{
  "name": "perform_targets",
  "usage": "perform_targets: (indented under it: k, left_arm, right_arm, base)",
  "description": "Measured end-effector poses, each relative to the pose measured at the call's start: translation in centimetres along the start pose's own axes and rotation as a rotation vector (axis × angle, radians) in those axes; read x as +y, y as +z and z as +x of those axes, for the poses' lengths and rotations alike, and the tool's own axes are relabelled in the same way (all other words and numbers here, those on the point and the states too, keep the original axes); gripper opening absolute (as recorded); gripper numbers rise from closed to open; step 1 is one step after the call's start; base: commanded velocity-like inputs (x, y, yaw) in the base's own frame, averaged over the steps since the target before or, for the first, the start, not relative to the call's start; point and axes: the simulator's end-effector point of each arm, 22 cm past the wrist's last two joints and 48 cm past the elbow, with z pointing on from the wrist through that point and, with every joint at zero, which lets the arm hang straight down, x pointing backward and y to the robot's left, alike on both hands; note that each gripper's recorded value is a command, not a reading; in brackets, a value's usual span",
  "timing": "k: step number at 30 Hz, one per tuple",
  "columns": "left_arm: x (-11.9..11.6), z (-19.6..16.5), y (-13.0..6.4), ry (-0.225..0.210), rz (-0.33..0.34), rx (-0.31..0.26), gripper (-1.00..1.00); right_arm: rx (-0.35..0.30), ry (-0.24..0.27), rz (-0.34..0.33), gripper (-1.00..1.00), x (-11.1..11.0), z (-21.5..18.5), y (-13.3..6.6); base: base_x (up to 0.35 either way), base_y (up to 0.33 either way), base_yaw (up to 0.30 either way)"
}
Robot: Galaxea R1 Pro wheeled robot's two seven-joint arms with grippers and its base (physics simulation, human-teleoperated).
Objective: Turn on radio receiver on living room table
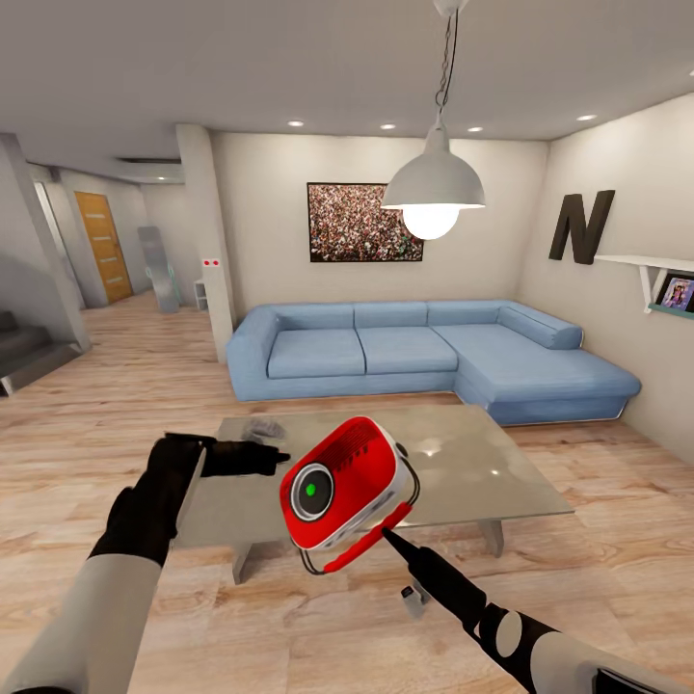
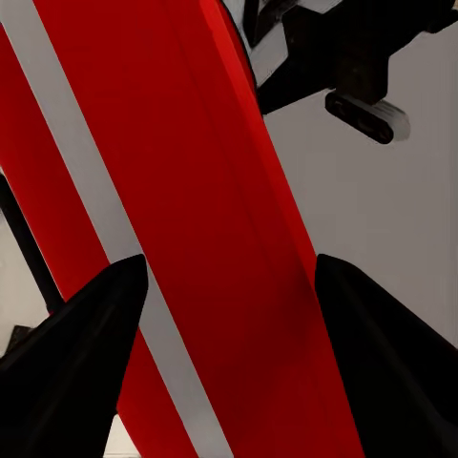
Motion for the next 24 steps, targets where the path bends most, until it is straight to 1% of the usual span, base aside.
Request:
perform_targets:
  k: [4, 7, 9, 10, 11, 13, 14, 15, 16, 18, 19, 22, 23, 24]
  left_arm:
    - [0.8, -1.2, -2.0, 0.008, -0.035, -0.015, -1.0]
    - [1.3, -2.1, -3.6, 0.021, -0.064, -0.032, -1.0]
    - [3.4, -2.2, -5.4, 0.006, -0.109, -0.039, -1.0]
    - [4.7, -2.3, -6.4, -0.01, -0.131, -0.047, -1.0]
    - [6.9, -2.4, -8.1, -0.043, -0.168, -0.071, -1.0]
    - [10.0, -2.5, -10.5, -0.118, -0.21, -0.124, -1.0]
    - [12.0, -2.1, -11.9, -0.174, -0.236, -0.155, -1.0]
    - [13.2, -1.7, -12.6, -0.212, -0.247, -0.168, -1.0]
    - [14.1, -1.1, -12.9, -0.242, -0.256, -0.173, -1.0]
    - [16.2, 0.3, -13.5, -0.274, -0.279, -0.172, -1.0]
    - [16.9, 0.7, -13.7, -0.276, -0.287, -0.172, -1.0]
    - [19.5, 2.1, -14.5, -0.276, -0.331, -0.174, -1.0]
    - [20.9, 2.9, -14.9, -0.287, -0.364, -0.175, -1.0]
    - [21.7, 3.3, -15.2, -0.295, -0.388, -0.179, -1.0]
  right_arm:
    - [0.001, -0.001, -0.003, -1.0, 0.1, 0.0, 0.0]
    - [0.009, -0.004, -0.008, -1.0, 0.2, 0.4, -0.2]
    - [0.016, -0.005, -0.011, -1.0, 0.3, 0.6, -0.4]
    - [0.019, -0.006, -0.013, -1.0, 0.3, 0.7, -0.5]
    - [0.02, -0.009, -0.017, -1.0, 0.4, 0.8, -0.6]
    - [0.025, -0.012, -0.032, -1.0, 0.8, 1.2, -1.0]
    - [0.029, -0.009, -0.048, -1.0, 1.2, 1.5, -1.3]
    - [0.036, -0.002, -0.059, -1.0, 1.4, 1.7, -1.4]
    - [0.042, 0.008, -0.067, -1.0, 1.6, 1.9, -1.5]
    - [0.06, 0.028, -0.083, -1.0, 2.0, 2.6, -1.9]
    - [0.086, 0.035, -0.087, -1.0, 2.1, 3.3, -2.1]
    - [0.207, 0.06, -0.087, -1.0, 2.1, 6.9, -3.0]
    - [0.239, 0.08, -0.082, -1.0, 2.1, 7.9, -3.1]
    - [0.264, 0.094, -0.076, -1.0, 2.0, 8.7, -3.1]
  base:
    - [0.0, 0.0, 0.0]
    - [0.0, 0.0, 0.0]
    - [0.0, 0.0, 0.0]
    - [0.0, 0.0, 0.0]
    - [0.0, 0.0, 0.0]
    - [0.0, 0.0, 0.0]
    - [0.0, 0.0, 0.0]
    - [0.0, 0.0, 0.0]
    - [0.0, 0.0, 0.0]
    - [0.0, 0.0, 0.0]
    - [0.0, 0.0, 0.0]
    - [0.0, 0.0, 0.0]
    - [0.0, 0.0, 0.0]
    - [0.0, 0.0, 0.0]
